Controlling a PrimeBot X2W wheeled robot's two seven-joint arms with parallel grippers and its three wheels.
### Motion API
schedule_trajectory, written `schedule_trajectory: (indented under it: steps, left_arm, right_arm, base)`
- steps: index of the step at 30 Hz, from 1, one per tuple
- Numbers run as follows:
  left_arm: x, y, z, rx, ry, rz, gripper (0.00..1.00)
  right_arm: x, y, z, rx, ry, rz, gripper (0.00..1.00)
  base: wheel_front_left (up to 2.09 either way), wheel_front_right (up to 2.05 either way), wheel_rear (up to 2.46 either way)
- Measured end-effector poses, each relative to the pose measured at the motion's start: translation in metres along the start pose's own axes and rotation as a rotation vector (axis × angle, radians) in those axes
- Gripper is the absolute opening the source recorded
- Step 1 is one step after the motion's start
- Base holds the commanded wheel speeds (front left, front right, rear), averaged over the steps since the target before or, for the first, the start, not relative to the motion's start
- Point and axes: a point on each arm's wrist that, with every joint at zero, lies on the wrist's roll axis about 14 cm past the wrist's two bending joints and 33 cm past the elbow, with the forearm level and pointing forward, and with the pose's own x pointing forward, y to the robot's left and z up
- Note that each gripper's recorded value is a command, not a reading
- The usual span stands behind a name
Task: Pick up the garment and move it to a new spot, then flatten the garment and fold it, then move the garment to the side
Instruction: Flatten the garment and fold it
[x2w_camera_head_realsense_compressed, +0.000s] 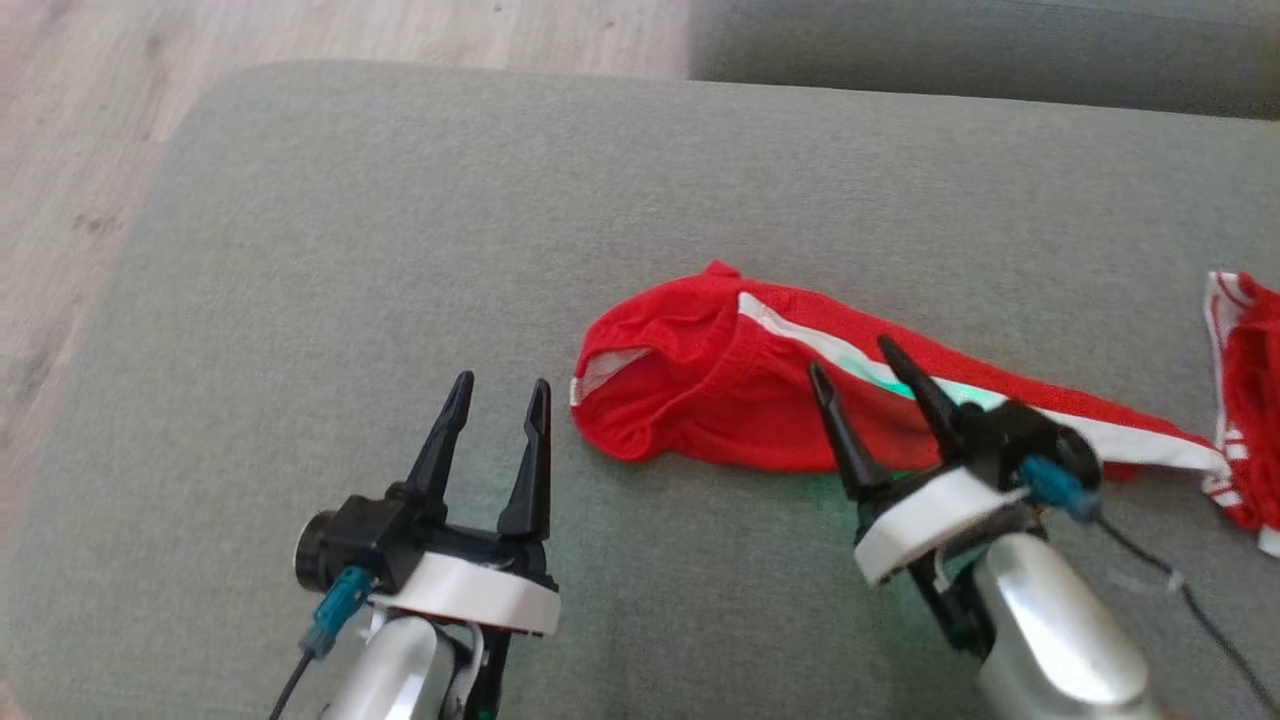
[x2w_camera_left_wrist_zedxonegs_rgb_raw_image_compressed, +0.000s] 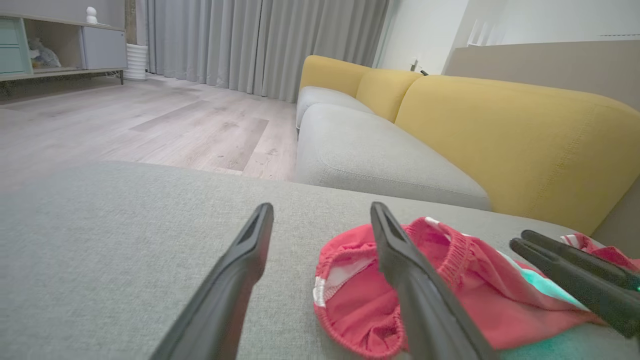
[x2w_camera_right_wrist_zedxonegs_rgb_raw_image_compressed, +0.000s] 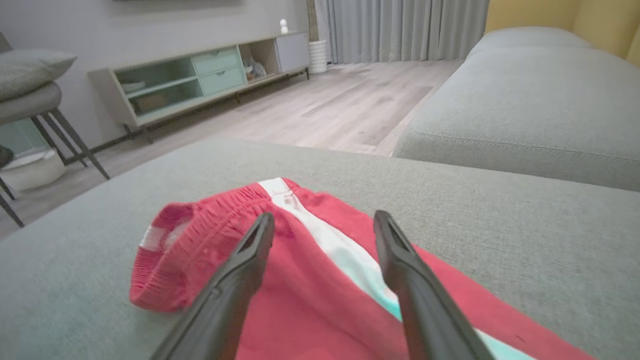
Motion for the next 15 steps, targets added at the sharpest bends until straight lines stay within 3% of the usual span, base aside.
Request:
schedule_trajectory:
  steps: [9,11,15]
  left_arm:
    - [-0.006,0.019,-0.001,0.004,0.006,0.057,1.0]
    - [-0.006,0.02,0.0,0.003,0.004,0.059,1.0]
    - [-0.004,0.016,0.003,0.003,-0.006,0.051,1.0]
  right_arm:
    - [0.028,-0.003,-0.036,-0.085,0.174,0.085,1.0]
    - [0.03,0.001,-0.037,-0.096,0.178,0.107,0.0]
    - [0.025,0.014,-0.033,-0.095,0.154,0.142,0.0]
  base:
    - [0.0,0.0,0.0]
    - [0.0,0.0,0.0]
    - [0.0,0.0,0.0]
